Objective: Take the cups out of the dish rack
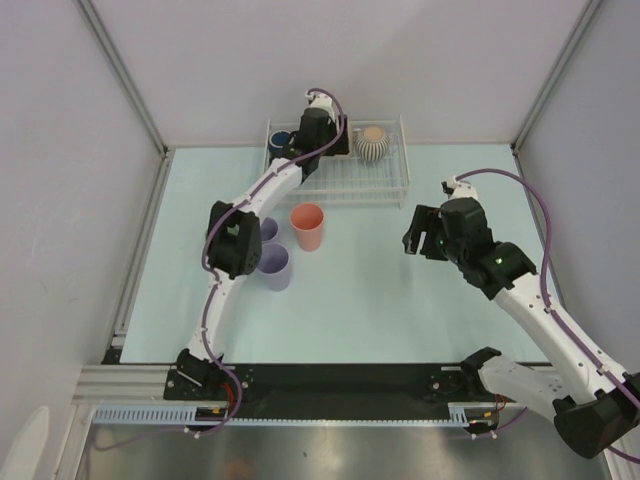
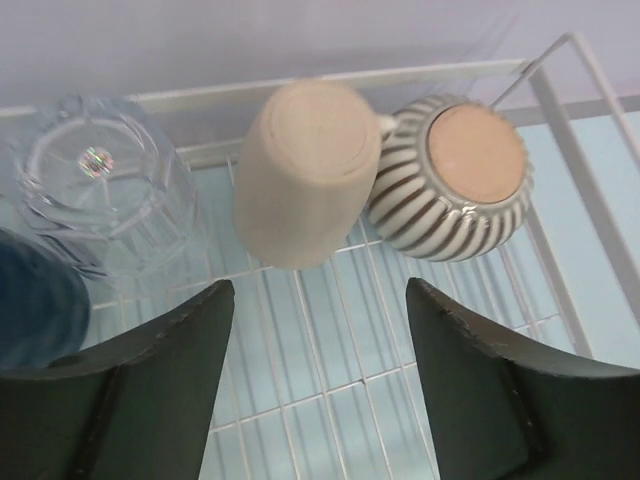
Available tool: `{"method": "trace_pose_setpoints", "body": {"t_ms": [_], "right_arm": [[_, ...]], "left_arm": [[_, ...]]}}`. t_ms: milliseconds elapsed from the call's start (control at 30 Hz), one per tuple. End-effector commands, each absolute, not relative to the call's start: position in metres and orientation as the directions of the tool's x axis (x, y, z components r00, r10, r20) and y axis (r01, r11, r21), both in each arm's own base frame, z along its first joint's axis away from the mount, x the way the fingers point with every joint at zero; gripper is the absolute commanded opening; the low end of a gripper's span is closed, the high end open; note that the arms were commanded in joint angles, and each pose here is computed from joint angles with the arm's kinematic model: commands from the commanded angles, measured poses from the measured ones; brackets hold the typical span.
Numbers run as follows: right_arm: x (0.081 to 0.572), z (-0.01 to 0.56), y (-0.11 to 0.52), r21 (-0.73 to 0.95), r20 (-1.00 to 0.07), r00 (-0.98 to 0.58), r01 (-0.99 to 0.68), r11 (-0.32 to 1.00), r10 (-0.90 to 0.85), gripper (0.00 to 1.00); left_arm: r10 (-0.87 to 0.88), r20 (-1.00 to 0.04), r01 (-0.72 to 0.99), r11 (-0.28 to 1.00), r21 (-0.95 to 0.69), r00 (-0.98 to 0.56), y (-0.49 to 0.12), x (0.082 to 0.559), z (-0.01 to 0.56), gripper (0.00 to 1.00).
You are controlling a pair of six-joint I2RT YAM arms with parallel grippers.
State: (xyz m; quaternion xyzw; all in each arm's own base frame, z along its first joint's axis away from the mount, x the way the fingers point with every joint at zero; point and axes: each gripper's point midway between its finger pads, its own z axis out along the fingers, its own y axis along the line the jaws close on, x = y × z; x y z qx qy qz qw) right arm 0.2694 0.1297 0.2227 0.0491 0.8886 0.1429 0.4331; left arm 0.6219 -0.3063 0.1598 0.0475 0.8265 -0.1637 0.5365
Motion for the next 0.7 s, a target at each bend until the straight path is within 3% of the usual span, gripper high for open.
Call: {"method": "trace_pose_setpoints", "body": {"t_ms": [0, 300, 667], "right_arm": [[0.275, 0.240, 0.133, 0.334, -0.779, -0.577, -0.049, 0.941, 0.247, 0.76], [0.270, 0.243, 0.132, 0.353, -0.777, -0.572, -0.047, 0.935, 0.264, 0.76], [0.272, 0.238, 0.137, 0.364, -0.767, -0.585, -0.057, 0.930, 0.264, 0.76]], "left_arm": [[-0.115, -0.952, 0.246, 0.951, -0.188, -0.284, -0.301, 0.607, 0.250, 0.79], [-0.030, -0.955, -0.012, 1.000, -0.027, -0.296, -0.242, 0.608, 0.242, 0.82], [-0.058, -0.933, -0.184, 0.983, 0.008, -0.354, -0.194, 0.604, 0.225, 0.80]]}}
